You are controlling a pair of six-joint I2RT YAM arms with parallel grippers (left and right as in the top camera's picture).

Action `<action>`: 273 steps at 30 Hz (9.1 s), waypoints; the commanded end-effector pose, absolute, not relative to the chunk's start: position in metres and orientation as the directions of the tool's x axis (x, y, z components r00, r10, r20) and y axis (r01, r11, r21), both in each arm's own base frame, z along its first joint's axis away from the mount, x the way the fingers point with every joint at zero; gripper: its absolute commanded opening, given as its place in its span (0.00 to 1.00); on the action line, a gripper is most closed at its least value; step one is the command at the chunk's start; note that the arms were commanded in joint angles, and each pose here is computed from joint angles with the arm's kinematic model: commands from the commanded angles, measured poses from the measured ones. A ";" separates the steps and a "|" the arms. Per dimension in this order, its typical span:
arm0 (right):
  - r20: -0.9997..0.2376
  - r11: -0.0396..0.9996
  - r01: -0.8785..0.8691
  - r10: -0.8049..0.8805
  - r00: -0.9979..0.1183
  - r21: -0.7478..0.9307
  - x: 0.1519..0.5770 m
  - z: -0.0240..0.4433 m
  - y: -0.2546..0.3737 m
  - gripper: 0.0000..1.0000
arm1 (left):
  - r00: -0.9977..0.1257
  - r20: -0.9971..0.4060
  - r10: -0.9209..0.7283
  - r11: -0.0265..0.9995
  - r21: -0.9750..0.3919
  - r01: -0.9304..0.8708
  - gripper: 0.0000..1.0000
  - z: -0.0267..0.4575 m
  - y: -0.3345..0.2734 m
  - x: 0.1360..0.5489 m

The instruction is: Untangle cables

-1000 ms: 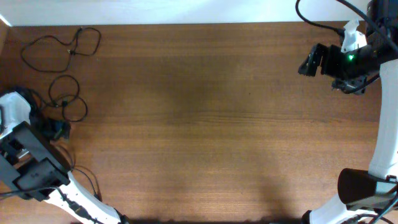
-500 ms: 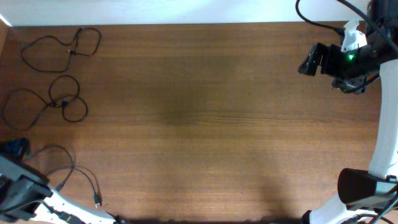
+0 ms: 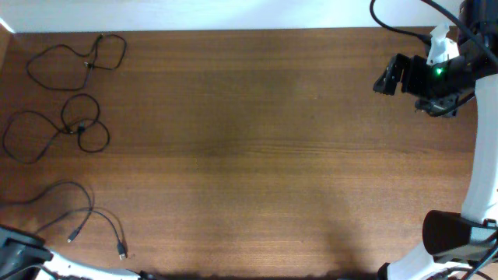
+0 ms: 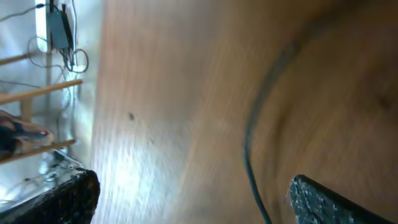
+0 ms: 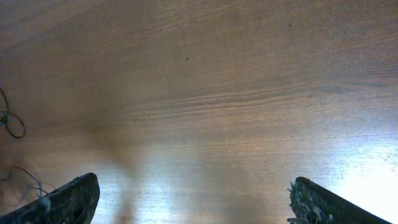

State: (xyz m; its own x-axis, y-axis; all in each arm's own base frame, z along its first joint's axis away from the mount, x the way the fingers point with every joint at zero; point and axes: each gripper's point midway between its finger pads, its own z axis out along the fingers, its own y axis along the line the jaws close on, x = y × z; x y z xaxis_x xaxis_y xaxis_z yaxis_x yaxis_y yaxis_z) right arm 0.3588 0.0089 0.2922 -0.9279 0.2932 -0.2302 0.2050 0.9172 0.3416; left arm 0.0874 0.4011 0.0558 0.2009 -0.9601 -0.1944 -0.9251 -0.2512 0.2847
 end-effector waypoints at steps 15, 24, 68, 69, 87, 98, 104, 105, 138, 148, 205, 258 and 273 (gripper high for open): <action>-0.208 0.902 0.222 0.314 -0.926 0.370 0.362 0.290 0.015 0.98 | 0.080 -0.210 -0.974 -0.092 0.048 -0.995 0.78 0.028 0.450 0.101; -0.196 0.901 0.227 0.314 -0.929 0.368 0.359 0.289 0.015 0.98 | 0.061 -0.181 -0.982 -0.072 0.052 -0.996 0.51 0.007 0.451 0.103; -0.179 0.901 0.233 0.314 -0.932 0.365 0.355 0.288 0.015 0.98 | -0.218 -0.144 -0.965 0.245 -0.217 -0.945 0.99 0.029 0.424 0.197; -0.180 0.902 0.232 0.313 -0.933 0.365 0.355 0.288 0.015 0.98 | -0.214 -0.153 -0.965 0.243 -0.207 -0.948 0.99 0.037 0.425 0.196; -0.532 0.958 0.086 0.226 -0.816 0.274 0.275 0.385 0.010 0.98 | -0.092 -0.265 -0.960 0.245 -0.631 -0.736 0.99 0.265 0.323 0.235; -0.589 0.959 0.068 0.223 -0.777 0.274 0.179 0.356 0.021 0.98 | -0.591 -0.261 -0.763 0.598 -0.629 -0.496 0.99 0.293 0.144 0.304; -0.650 0.961 0.042 0.218 -0.728 0.274 0.167 0.337 0.024 0.98 | -0.784 -0.411 -0.464 0.831 -0.510 -0.225 0.99 0.311 0.041 0.324; -0.648 0.960 0.045 0.220 -0.729 0.276 0.166 0.335 0.024 0.98 | -0.804 -0.418 -0.423 0.855 -0.479 -0.201 0.99 0.311 0.030 0.319; -0.570 0.957 0.072 0.227 -0.790 0.281 0.192 0.313 0.021 0.98 | -0.367 -0.921 -0.131 0.973 -0.191 0.131 0.99 0.331 -0.042 0.105; -0.568 0.957 0.073 0.227 -0.791 0.281 0.192 0.312 0.021 0.98 | -0.615 -0.770 -0.173 0.962 -0.267 0.064 0.99 0.271 -0.047 0.071; -0.995 0.972 -0.213 0.098 -0.009 0.097 0.240 0.188 0.031 0.98 | -0.718 -0.669 -0.190 0.955 -0.296 0.023 0.99 0.246 -0.051 0.049; -0.997 0.997 -0.081 -0.023 -0.067 -0.018 0.246 0.158 0.011 0.98 | -0.718 -0.669 -0.190 0.955 -0.296 0.023 0.99 0.246 -0.051 0.049; -0.997 0.997 -0.081 -0.023 -0.067 -0.017 0.246 0.158 0.011 0.98 | -0.718 -0.669 -0.190 0.955 -0.296 0.023 0.99 0.246 -0.051 0.049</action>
State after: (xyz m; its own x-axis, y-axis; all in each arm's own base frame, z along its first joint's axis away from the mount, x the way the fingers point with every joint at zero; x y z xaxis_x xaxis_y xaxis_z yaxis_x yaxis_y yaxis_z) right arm 0.2458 0.0114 0.1600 -0.0665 -0.0267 -0.9974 -0.0874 0.9960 -0.0209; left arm 0.0491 -0.0521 0.2466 -0.7168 -0.2067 -0.6659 0.0148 0.9503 -0.3110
